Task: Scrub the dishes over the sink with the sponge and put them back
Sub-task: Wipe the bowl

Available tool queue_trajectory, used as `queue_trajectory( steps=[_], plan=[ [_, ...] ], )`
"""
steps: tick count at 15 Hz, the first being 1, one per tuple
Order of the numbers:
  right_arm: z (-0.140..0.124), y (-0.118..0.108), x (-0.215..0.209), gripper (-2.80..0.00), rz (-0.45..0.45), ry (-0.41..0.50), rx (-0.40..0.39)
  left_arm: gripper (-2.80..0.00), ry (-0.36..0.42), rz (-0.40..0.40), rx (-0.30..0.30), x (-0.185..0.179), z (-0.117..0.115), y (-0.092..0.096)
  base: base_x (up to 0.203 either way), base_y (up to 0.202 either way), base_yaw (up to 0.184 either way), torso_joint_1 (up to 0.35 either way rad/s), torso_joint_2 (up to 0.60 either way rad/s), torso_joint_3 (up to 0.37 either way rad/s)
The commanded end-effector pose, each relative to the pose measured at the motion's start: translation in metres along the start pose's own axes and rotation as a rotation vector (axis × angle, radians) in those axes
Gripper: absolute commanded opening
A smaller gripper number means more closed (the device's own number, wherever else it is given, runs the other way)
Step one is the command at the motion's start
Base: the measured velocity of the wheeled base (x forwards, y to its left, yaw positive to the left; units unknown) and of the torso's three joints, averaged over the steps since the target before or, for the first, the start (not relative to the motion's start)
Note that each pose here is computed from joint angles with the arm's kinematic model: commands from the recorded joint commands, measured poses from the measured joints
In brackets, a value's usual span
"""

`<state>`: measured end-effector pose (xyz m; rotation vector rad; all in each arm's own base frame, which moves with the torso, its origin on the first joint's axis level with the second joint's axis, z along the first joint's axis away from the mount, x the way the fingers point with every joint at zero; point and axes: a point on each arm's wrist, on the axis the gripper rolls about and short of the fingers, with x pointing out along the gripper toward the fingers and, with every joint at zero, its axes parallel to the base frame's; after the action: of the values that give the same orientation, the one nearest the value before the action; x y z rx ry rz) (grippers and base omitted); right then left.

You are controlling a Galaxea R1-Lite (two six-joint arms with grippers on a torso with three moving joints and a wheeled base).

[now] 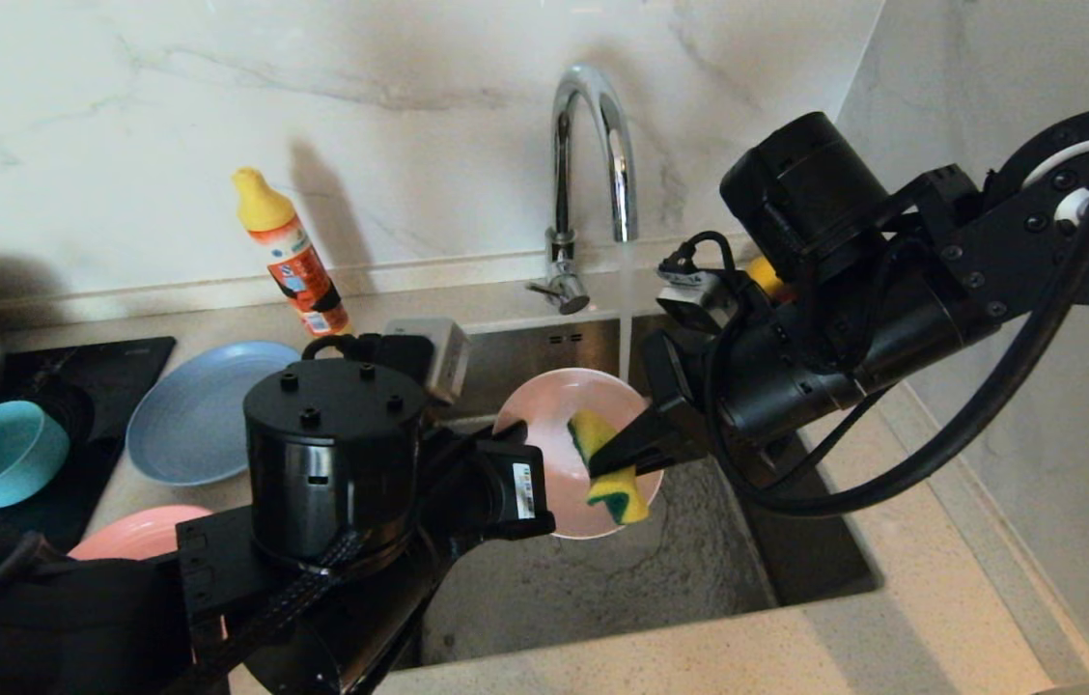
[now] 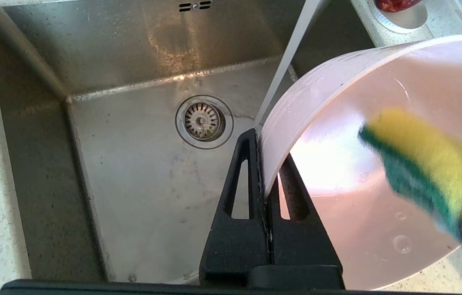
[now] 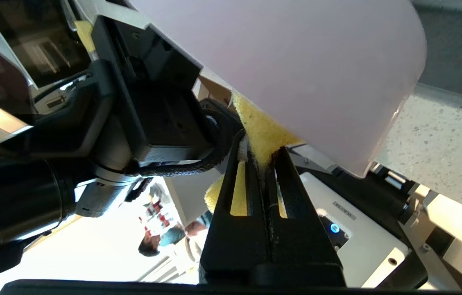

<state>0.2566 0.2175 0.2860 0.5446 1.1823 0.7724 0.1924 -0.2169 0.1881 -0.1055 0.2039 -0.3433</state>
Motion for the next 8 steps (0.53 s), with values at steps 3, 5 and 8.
queue_trajectory(
  steps=[3, 5, 8],
  plan=[
    [0.0024, 0.0026, 0.0010, -2.80, 0.006, -0.016, -0.009, -2.80, 0.007, 0.005, 0.003, -0.0009, -0.0030, 0.0014, 0.000, 0.000, 0.000, 0.000, 0.00, 0.000],
    [0.0045, 0.0042, 0.0051, -2.80, 0.011, -0.015, -0.020, -2.80, 0.007, 0.002, 0.000, -0.0021, -0.0030, 0.0020, 0.000, 0.000, 0.000, 0.000, 0.00, 0.000],
    [0.0064, 0.0079, 0.0028, -2.80, 0.019, -0.026, -0.026, -2.80, 0.011, 0.003, 0.002, -0.0020, -0.0043, 0.0022, 0.000, 0.000, 0.000, 0.000, 0.00, 0.000]
  ],
)
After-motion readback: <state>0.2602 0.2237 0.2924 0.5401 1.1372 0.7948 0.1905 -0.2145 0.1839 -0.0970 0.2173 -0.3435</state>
